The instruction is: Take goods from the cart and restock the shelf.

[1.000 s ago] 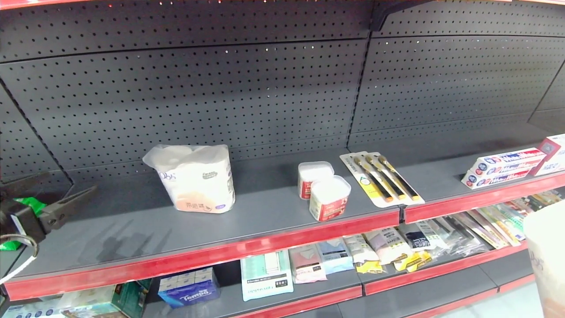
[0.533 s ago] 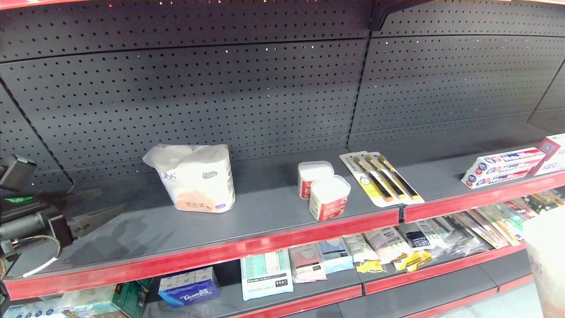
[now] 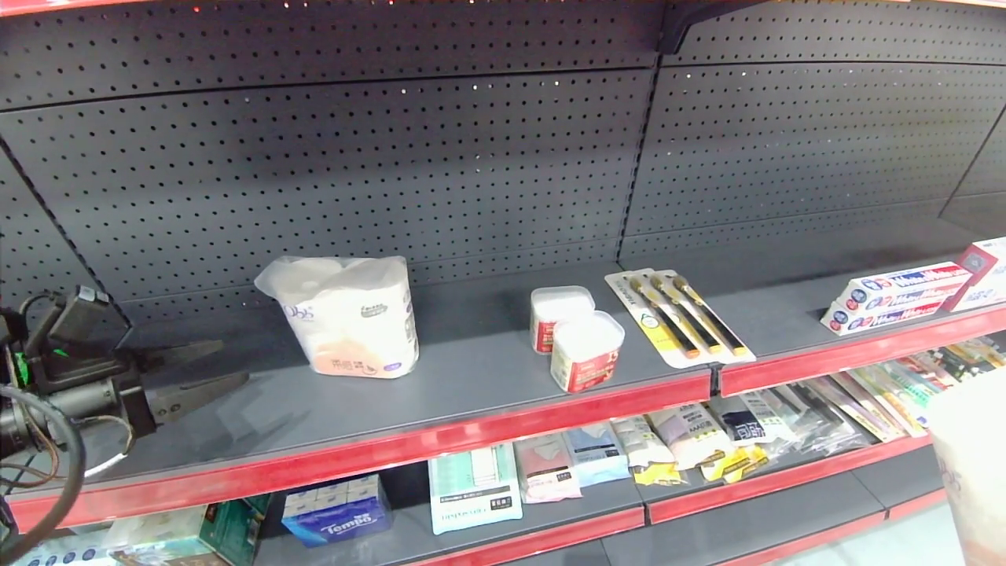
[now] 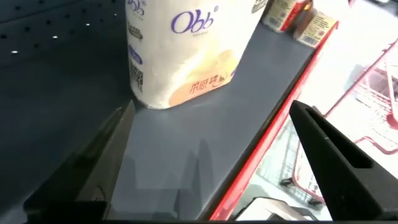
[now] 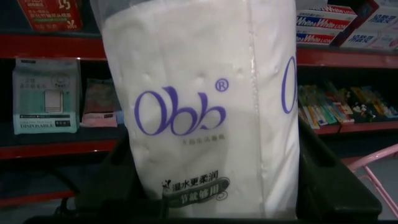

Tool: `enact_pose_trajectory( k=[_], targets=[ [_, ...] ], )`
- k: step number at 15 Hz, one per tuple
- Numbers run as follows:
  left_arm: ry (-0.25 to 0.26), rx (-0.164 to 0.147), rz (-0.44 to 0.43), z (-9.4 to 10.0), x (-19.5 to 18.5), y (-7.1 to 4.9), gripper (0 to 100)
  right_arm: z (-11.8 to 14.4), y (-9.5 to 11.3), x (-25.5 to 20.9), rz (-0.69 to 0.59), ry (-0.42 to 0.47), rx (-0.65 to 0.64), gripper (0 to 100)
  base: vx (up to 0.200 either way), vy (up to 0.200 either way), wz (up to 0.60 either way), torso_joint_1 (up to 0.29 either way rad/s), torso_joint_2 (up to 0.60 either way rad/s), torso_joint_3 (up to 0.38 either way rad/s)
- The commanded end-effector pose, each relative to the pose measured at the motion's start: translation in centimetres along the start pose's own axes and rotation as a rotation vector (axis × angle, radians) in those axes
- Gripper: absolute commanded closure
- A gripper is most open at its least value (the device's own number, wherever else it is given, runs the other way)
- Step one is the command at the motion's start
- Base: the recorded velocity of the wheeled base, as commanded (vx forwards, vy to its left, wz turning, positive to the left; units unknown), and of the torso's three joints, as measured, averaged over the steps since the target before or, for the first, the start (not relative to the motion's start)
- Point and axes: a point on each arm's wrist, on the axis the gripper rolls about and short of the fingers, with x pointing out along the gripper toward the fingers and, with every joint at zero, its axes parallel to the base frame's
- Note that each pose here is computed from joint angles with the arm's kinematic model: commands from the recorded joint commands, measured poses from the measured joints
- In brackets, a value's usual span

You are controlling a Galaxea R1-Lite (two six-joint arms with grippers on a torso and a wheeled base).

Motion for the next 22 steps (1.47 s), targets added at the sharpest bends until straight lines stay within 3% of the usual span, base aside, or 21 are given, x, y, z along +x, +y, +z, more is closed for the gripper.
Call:
enact_pose_trajectory(
  k=[1,10,13,17,22],
  targets=[
    [0.004,-0.018,-0.039,-0.8,0.9,1.0,0,-0.1,0.0,0.1,-0.001,0.007,-0.003,100,0.000,0.000,0.00,0.000,0.00,0.000],
    [-0.021,0.054,-0.118,-1.8,5.1,5.2,0,-0.3,0.1,0.1,0.000,0.010,-0.021,100,0.000,0.000,0.00,0.000,0.00,0.000],
    [-0.028,0.074,-0.138,-1.5,6.3,5.8,0,-0.3,0.1,0.1,-0.004,0.012,-0.037,100,0.000,0.000,0.00,0.000,0.00,0.000],
    [-0.048,0.127,-0.161,-1.2,8.2,7.3,0,-0.7,0.1,0.2,-0.003,0.023,-0.043,100,0.000,0.000,0.00,0.000,0.00,0.000],
    [-0.087,0.125,-0.194,-0.1,9.6,7.5,0,-0.9,0.2,0.2,-0.007,0.034,-0.050,100,0.000,0.000,0.00,0.000,0.00,0.000]
  ],
)
